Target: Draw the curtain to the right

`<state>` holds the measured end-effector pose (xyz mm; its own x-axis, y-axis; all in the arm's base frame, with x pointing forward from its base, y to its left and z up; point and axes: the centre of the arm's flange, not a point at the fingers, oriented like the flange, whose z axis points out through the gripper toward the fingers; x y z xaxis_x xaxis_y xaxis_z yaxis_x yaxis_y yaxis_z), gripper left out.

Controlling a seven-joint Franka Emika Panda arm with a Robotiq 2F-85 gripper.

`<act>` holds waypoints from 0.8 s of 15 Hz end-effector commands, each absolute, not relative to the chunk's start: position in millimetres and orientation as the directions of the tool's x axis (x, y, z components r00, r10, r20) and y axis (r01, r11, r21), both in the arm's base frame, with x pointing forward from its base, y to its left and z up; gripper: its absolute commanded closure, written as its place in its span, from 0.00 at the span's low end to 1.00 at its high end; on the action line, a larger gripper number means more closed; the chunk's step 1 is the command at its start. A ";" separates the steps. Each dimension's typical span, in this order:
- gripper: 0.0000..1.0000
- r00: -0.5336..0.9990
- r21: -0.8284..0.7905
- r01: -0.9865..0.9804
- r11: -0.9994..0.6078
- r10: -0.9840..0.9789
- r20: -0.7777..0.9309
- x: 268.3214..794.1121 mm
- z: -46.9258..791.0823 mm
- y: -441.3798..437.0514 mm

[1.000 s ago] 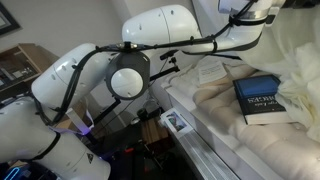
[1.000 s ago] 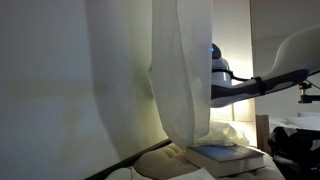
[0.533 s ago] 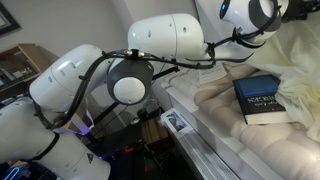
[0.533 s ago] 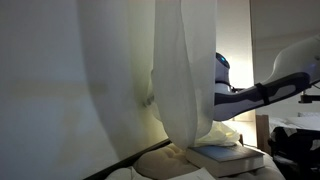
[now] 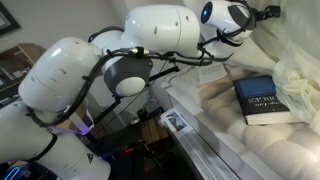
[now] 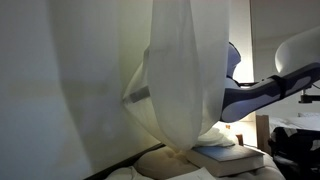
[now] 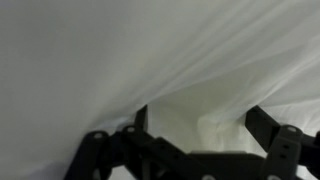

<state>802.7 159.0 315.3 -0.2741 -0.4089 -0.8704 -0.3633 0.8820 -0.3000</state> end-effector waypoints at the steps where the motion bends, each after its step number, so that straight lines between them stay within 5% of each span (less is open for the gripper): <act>1: 0.00 -0.195 -0.357 -0.515 0.780 -0.512 -0.837 735.3 347.6 136.2; 12: 0.00 0.280 -0.595 -0.652 0.469 -0.581 -0.764 623.7 396.0 78.1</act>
